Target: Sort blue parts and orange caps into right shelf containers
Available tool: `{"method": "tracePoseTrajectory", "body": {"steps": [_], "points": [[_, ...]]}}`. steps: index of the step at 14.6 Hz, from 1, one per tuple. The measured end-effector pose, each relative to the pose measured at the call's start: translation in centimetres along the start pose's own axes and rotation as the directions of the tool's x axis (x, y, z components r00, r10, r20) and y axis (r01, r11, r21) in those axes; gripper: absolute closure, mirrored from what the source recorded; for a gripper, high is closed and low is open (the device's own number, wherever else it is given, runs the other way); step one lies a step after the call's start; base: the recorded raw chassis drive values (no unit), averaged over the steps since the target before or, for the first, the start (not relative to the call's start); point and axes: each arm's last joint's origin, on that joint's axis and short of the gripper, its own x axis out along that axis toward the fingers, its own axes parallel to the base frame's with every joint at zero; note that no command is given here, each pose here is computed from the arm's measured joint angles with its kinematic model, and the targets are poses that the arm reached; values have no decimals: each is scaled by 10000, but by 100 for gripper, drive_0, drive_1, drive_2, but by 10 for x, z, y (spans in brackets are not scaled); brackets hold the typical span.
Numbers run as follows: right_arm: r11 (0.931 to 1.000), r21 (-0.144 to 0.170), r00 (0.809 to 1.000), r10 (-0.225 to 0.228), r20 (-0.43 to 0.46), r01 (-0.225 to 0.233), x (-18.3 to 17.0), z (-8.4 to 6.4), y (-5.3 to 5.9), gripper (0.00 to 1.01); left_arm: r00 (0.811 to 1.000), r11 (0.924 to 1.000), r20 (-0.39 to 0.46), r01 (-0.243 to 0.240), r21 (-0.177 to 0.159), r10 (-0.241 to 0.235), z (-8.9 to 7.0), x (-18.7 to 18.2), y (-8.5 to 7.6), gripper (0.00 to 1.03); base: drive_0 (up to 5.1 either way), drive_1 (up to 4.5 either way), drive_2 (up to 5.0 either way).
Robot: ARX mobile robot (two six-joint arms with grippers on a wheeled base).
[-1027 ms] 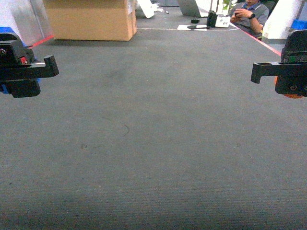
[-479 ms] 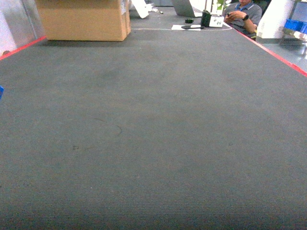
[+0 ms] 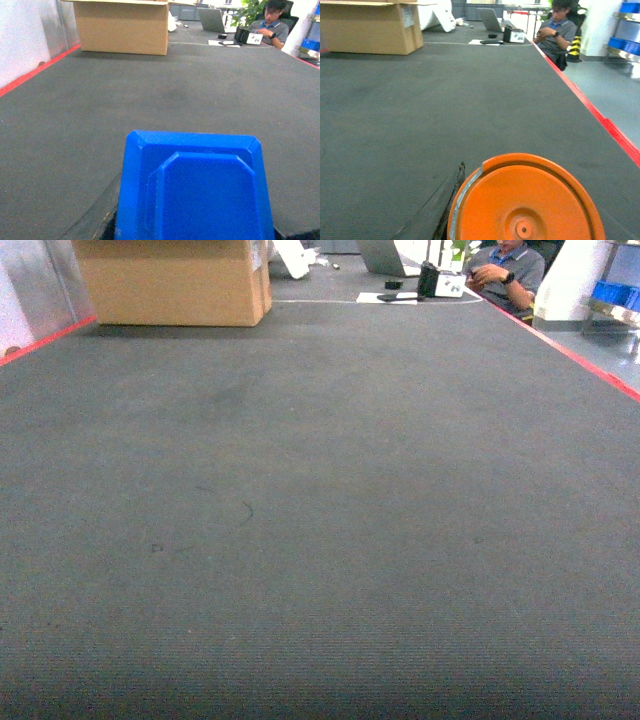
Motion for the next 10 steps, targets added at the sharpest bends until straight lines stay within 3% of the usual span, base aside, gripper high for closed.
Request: {"method": "tracePoseTrajectory", "body": {"steps": [1, 3, 10], "points": [[9998, 5, 9998, -187, -84, 187, -3, -1, -3, 57, 9999, 9999, 13, 115, 0, -115, 1, -3, 6, 59, 0, 0, 0], [9999, 6, 9999, -160, -46, 160, -8, 0, -3, 57, 9995, 9997, -172, -247, -8, 247, -3, -10, 12, 59, 0, 0, 0], [9999, 6, 9998, -118, 183, 118, -30, 7, -2, 57, 9999, 10000, 157, -39, -2, 39, 6, -34, 11, 59, 0, 0, 0]]}}
